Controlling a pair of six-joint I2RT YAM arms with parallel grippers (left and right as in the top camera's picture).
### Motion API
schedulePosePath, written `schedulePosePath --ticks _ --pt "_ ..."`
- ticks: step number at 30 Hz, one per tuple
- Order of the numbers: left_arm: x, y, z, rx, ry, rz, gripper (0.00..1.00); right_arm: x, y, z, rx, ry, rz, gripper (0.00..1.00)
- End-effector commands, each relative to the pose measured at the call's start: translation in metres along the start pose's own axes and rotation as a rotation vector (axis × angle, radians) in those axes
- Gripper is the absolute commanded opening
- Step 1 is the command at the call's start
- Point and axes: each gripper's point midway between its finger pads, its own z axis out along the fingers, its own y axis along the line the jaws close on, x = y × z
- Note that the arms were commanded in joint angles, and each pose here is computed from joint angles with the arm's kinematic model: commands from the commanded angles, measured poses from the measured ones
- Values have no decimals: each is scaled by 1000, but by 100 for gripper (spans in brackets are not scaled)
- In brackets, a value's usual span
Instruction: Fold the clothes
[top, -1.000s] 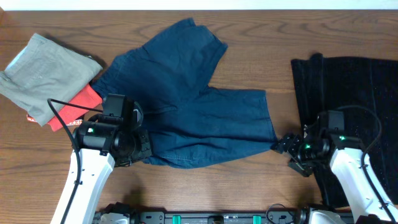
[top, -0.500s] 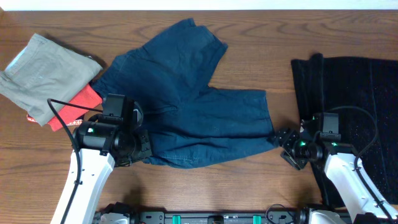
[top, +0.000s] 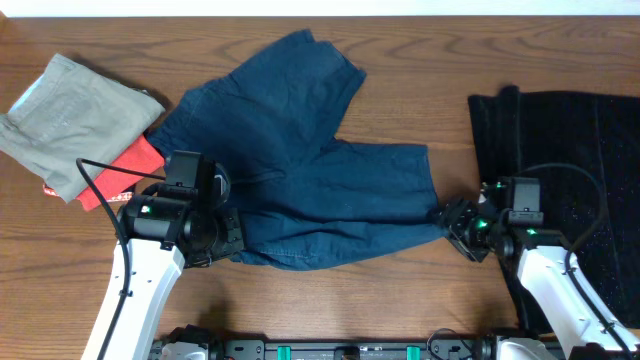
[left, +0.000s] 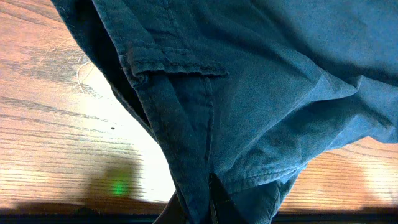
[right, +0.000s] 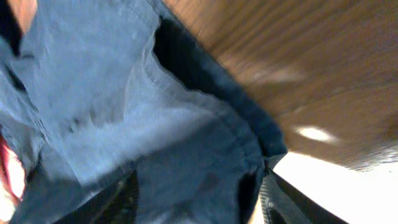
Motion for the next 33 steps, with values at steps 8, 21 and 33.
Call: schedulePosePath --ticks 8,21,33 --pt "-3 -1 -4 -2 -12 17 6 12 -10 13 77 15 -73 1" --pt "-21 -51 -11 264 -67 63 6 -92 61 -110 67 -292 -271 1" --pt "49 -51 -19 284 185 73 6 -93 36 -202 279 -308 -220 1"
